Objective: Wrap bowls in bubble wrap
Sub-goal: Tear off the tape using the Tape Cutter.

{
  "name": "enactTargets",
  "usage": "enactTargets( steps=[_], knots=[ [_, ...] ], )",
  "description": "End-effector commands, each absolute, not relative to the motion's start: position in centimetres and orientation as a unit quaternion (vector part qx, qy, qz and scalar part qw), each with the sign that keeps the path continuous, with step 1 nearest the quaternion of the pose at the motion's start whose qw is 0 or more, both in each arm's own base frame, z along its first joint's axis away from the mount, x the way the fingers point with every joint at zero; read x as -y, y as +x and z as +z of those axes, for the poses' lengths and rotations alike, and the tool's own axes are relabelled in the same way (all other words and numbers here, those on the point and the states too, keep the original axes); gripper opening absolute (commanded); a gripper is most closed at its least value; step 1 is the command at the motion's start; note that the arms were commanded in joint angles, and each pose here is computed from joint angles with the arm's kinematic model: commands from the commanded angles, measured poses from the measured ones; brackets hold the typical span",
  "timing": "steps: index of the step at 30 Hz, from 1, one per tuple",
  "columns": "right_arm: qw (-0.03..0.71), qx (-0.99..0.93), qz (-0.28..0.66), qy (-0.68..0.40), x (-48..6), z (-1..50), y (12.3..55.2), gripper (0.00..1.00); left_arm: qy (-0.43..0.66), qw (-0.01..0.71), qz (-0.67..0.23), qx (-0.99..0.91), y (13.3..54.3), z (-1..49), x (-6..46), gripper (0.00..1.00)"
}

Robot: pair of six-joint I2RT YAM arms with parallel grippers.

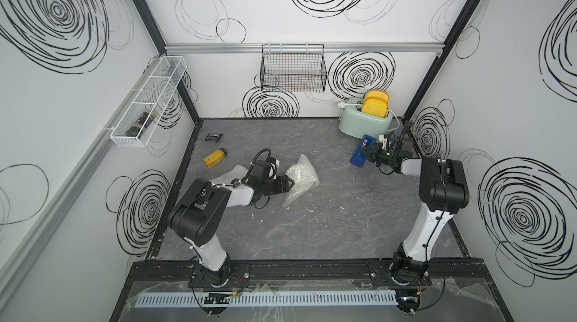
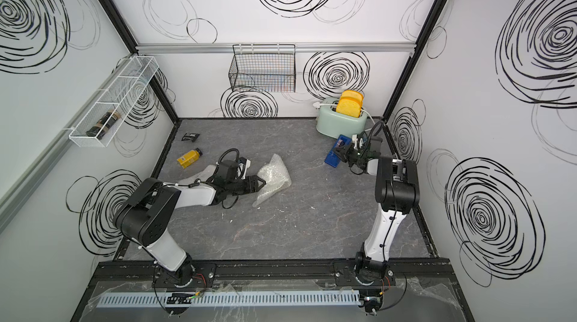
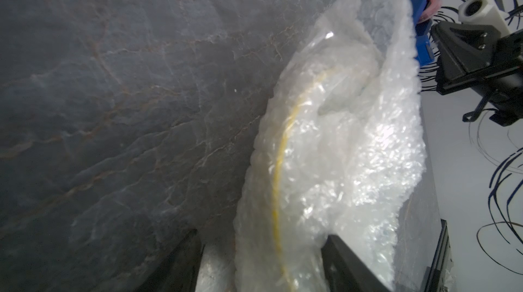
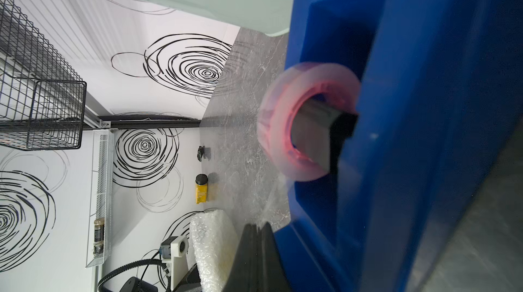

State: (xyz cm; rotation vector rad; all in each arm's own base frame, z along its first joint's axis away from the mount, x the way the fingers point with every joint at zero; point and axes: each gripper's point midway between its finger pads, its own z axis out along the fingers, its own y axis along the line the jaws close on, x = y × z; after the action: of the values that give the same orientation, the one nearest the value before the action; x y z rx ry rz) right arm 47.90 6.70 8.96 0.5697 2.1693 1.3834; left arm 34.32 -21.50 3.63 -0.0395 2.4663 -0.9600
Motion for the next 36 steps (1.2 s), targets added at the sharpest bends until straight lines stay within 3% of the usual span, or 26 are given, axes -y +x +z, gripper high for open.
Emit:
enactTargets(
  steps=[1, 9, 17, 36],
  knots=[
    [0.274, -0.781, 0.538, 0.16, -8.1, 13.1, 47.3, 0.0, -0.014, 0.246, -0.347, -0.905, 34.3, 3.1, 21.0, 0.69],
    [0.282, -0.78, 0.54, 0.145, -9.4, 15.8, 45.6, 0.0, -0.014, 0.247, -0.347, -0.904, 34.2, 3.3, 21.0, 0.69],
    [0.266, -0.798, 0.52, 0.149, -10.1, 14.9, 42.9, 0.0, -0.014, 0.247, -0.347, -0.905, 34.2, 3.3, 21.0, 0.69],
    [0.181, -0.868, 0.424, 0.184, -10.6, 2.6, 38.8, 0.0, -0.014, 0.245, -0.349, -0.904, 34.2, 3.1, 21.0, 0.69]
  ],
)
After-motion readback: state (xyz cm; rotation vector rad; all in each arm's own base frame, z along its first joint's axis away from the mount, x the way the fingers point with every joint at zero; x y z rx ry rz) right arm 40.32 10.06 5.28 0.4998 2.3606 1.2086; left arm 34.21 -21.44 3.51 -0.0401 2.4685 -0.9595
